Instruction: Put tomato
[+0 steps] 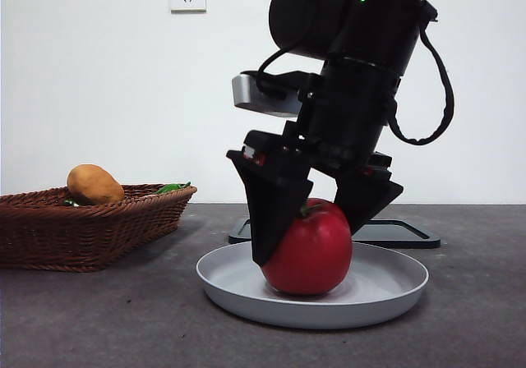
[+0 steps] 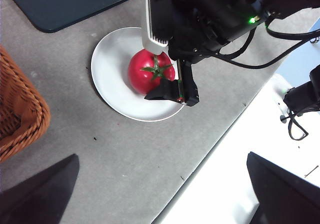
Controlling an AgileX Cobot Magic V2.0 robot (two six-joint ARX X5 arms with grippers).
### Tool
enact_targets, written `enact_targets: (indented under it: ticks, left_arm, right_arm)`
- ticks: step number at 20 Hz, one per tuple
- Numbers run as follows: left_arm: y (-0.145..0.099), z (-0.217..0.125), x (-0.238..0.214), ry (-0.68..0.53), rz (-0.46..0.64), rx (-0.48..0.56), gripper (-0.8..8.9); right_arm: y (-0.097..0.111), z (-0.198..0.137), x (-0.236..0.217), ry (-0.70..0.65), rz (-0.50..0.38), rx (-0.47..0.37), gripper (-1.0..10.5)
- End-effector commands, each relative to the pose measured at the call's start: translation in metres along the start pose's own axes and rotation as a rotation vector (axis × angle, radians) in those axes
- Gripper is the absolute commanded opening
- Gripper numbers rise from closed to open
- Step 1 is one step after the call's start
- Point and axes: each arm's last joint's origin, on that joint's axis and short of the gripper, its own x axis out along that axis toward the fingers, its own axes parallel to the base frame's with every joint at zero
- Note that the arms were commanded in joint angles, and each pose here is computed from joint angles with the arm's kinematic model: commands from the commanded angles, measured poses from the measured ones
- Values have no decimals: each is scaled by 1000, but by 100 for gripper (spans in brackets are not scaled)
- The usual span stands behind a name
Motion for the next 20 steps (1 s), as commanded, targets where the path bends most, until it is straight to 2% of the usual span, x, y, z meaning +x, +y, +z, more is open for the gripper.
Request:
enact_targets:
  ticks: [1,3,8,10,13,16,20]
  left_arm:
    - [-2,5,-3,-22,-4,33,528]
    - [-2,5,-3,-22,-4,33,528]
    - [-2,5,-3,-23,-4,33,528]
    - [-2,5,-3,-23,-4,33,528]
    - [-2,5,-3,-22,-4,33,528]
    - [-2,5,-3,-21,-4,32,528]
    - [-2,5,-3,-23,-4,33,528]
  right_arm:
    - [2,4,3,0,-41,-13,362]
    - [2,4,3,5,-44,-12,256]
    - [3,10,-7,16,-43,-14,249]
    - [4,21,-24,-19,-53,-29,249]
    - [1,47,-54,-129,-111,-45,250]
    - [-14,68,-77,-248,-150,-29,249]
    - [-50,79,-90,-341,-207,46,248]
